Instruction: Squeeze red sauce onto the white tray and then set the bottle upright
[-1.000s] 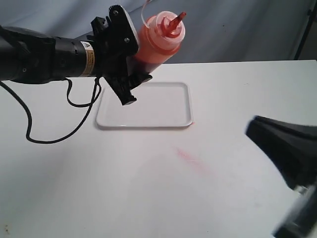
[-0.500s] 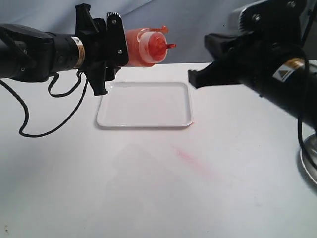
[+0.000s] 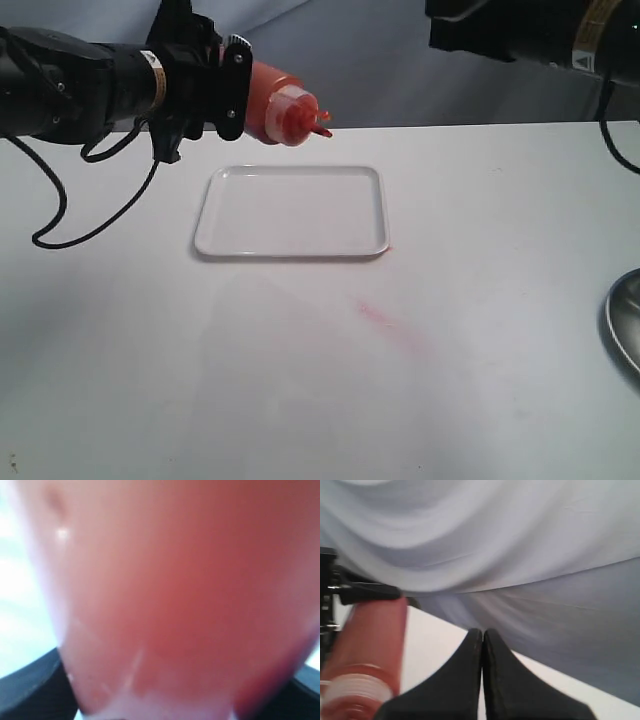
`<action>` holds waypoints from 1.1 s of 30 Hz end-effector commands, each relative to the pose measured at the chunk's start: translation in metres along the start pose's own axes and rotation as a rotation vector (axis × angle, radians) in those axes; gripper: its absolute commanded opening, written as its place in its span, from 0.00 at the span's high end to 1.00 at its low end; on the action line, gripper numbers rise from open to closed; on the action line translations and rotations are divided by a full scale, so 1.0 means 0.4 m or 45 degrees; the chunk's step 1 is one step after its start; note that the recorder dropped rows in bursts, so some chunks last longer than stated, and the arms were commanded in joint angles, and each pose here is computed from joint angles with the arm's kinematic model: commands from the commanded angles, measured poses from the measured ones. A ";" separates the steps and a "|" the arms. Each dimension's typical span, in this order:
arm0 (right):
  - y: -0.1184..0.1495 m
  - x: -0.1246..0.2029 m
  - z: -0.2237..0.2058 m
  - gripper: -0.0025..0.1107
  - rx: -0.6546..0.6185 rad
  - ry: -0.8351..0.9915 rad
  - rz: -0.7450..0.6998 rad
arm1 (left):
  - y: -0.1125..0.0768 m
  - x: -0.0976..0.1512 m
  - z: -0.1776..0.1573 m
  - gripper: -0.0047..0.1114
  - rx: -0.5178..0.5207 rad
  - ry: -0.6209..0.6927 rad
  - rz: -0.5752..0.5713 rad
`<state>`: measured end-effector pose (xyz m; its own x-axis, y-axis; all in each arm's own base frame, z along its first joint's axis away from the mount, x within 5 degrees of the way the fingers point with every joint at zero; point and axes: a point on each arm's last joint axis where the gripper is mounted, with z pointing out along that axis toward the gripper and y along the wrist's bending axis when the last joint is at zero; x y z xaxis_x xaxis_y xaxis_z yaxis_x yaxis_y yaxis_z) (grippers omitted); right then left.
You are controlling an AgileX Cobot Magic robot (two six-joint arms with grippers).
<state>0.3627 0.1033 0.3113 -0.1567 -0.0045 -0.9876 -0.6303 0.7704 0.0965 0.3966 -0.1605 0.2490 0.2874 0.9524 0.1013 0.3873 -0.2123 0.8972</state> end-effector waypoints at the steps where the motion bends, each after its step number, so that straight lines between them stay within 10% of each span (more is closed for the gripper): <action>1: -0.066 -0.002 0.067 0.98 -0.313 0.239 0.163 | 0.043 0.016 0.016 0.96 -0.065 0.104 0.140; 8: -0.088 -0.002 0.145 0.96 -0.663 0.304 0.146 | 0.089 0.018 0.033 0.96 -0.120 0.140 0.399; 17: -0.096 0.021 0.214 0.34 -0.479 0.278 0.047 | 0.105 0.021 0.043 0.96 -0.136 0.173 0.492; 33: 0.034 0.104 0.345 0.28 -0.370 0.257 -0.624 | 0.076 0.017 0.046 0.96 -0.085 0.193 0.603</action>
<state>0.4506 0.1975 0.2604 0.0515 -0.4212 -0.9055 -0.8621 0.4390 -0.2532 0.4281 -0.1656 0.2593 0.3226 0.7619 0.5616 0.1893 -0.6333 0.7504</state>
